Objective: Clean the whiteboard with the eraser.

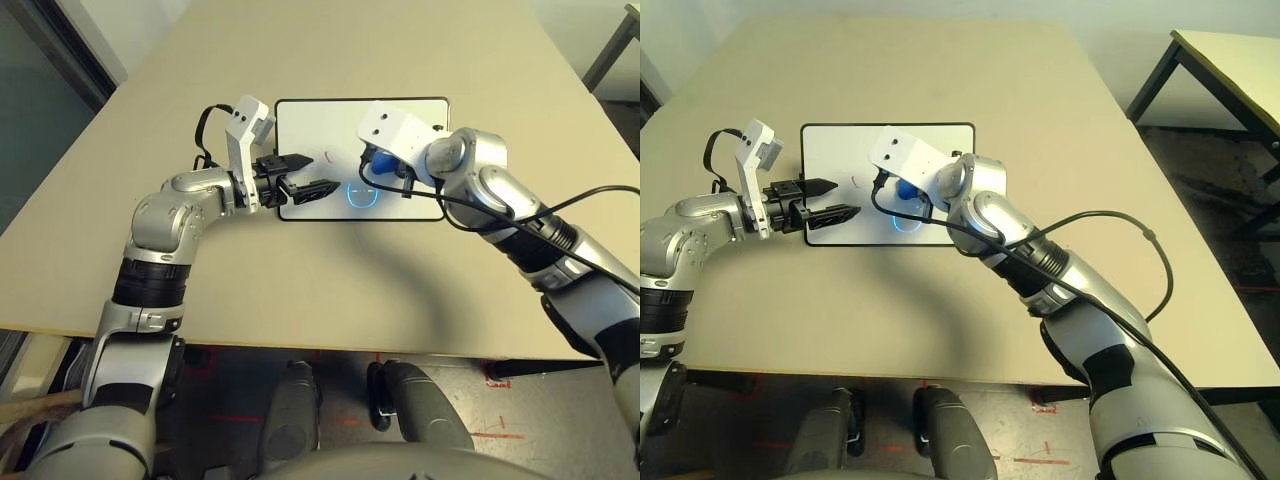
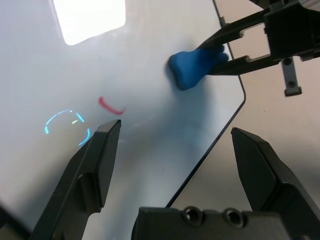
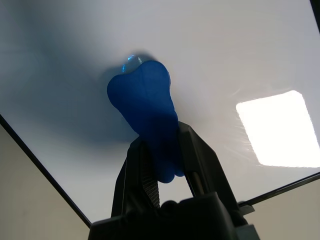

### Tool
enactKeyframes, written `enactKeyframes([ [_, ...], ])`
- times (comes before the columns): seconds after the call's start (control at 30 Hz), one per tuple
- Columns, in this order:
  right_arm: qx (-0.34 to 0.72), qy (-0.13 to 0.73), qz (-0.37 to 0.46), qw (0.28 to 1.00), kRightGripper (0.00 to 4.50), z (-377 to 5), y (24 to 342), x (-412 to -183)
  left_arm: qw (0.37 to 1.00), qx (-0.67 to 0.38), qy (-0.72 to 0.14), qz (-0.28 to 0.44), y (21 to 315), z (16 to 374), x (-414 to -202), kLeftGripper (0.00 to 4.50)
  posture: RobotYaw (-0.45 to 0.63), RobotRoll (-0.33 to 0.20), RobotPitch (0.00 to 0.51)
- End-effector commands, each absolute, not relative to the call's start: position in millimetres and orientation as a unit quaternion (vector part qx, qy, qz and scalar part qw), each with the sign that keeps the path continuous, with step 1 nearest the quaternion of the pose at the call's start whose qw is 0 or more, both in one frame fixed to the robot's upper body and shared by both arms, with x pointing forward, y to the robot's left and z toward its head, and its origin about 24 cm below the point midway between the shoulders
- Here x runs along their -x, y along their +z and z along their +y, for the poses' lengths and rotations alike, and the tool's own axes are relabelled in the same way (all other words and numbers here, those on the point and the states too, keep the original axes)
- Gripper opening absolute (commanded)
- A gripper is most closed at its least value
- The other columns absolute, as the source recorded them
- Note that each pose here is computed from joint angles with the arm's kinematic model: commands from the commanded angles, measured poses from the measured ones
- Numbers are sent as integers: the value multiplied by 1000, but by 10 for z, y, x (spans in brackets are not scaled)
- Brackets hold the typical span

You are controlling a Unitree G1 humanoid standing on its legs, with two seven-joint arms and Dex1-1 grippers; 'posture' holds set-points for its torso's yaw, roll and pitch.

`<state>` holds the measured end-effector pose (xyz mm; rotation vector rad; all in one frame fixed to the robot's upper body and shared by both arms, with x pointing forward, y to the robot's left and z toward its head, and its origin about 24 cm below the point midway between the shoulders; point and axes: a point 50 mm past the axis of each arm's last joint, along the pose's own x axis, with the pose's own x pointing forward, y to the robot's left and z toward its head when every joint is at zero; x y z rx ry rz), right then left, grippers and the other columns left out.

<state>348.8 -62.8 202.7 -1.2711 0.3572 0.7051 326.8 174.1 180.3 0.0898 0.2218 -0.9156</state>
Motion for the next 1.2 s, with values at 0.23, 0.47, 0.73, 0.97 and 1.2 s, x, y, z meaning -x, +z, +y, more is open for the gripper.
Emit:
enactKeyframes([
  [0.23,596,359,116,709,776,-201,2091,-3461,893,-43,-434,114,1761,1787,-3237,4500,-60,0,125],
  [0.47,608,365,88,700,775,18,2187,-3524,894,-42,-431,114,1760,1791,-3227,4500,-48,0,125],
  [0.73,608,352,78,707,775,47,2276,-3628,896,-44,-427,116,1770,1830,-3227,4500,-47,0,127],
  [0.97,629,382,113,667,775,-92,1938,-3489,904,-65,-404,122,1856,1995,-3287,4500,-57,0,128],
  [1.2,631,356,117,680,766,-207,2048,-3595,908,-76,-392,129,1881,2098,-3331,4500,-65,0,127],
])
